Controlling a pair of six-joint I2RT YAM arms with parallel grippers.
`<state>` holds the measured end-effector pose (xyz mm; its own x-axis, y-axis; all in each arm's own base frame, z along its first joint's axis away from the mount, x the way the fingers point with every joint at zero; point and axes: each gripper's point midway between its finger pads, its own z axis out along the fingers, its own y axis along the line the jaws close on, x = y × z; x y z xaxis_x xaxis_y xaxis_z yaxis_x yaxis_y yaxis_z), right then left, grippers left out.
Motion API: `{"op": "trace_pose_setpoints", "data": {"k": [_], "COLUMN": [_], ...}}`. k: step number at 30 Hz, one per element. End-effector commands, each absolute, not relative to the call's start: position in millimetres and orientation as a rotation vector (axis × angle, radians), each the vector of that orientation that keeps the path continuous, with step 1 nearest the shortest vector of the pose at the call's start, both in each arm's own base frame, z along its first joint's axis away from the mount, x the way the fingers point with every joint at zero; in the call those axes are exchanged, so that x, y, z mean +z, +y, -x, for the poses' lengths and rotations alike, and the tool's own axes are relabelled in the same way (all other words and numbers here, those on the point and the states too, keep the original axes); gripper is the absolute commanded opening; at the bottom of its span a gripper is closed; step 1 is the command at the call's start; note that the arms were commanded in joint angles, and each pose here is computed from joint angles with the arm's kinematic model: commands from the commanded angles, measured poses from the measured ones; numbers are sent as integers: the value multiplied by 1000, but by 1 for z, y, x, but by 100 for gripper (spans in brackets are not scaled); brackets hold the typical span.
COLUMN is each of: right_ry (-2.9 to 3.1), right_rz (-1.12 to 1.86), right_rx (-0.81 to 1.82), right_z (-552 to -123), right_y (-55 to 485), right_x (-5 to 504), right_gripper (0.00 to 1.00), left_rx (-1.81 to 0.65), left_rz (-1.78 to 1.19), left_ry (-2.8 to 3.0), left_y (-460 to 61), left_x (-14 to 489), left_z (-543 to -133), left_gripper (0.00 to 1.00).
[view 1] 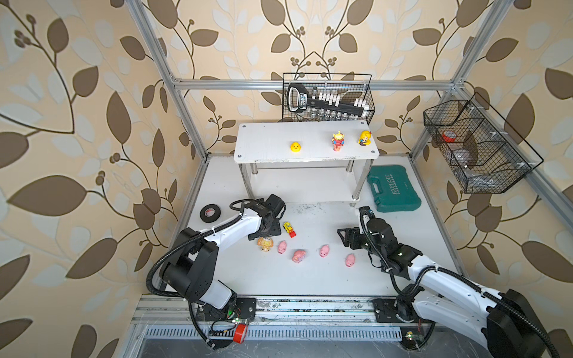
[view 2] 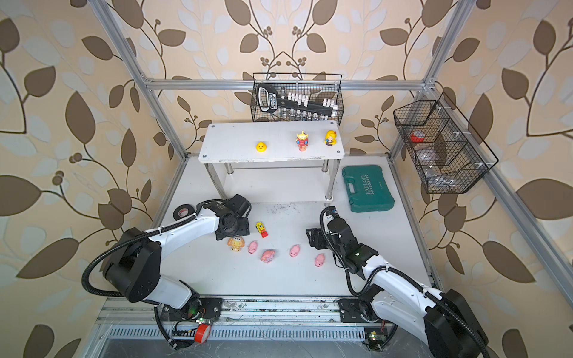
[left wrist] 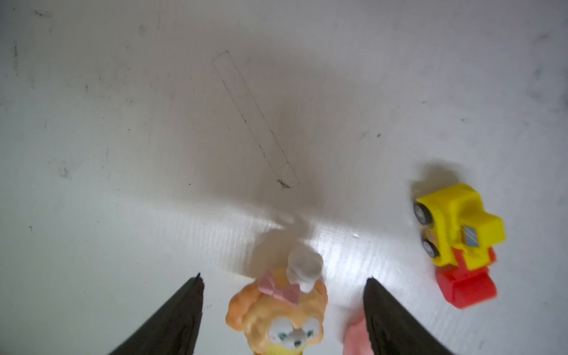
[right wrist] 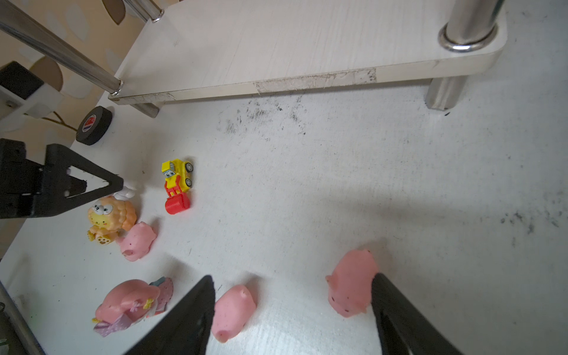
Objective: Organize plastic toys on shelves
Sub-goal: Place the plastic toy at the center of the board, then pick up the plastic toy at the center of the board.
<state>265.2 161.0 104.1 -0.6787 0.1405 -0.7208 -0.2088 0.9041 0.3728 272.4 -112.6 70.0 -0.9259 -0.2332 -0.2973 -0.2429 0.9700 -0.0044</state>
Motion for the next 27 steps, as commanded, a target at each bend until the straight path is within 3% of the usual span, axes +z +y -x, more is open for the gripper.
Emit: {"op": "trace_pose_setpoints", "data": {"k": [1, 7, 14, 19, 27], "right_ry": [2235, 2246, 2246, 2247, 2245], "right_rz": [51, 59, 65, 67, 67], "right_rx": [537, 540, 542, 546, 546], "right_z": [-269, -269, -269, -268, -267], "right_y": [159, 162, 162, 163, 162], "right_x": [109, 106, 106, 106, 106], "right_gripper": [78, 78, 78, 79, 79], "left_rx": [-47, -73, 80, 25, 34], "left_rz": [300, 254, 170, 152, 174], "left_ry": [2892, 2969, 3112, 3116, 3173], "left_y": [-112, -109, -106, -113, -116], "left_x": [105, 121, 83, 71, 51], "left_z": [-249, -239, -237, -242, -249], "left_gripper": [81, 81, 82, 85, 81]}}
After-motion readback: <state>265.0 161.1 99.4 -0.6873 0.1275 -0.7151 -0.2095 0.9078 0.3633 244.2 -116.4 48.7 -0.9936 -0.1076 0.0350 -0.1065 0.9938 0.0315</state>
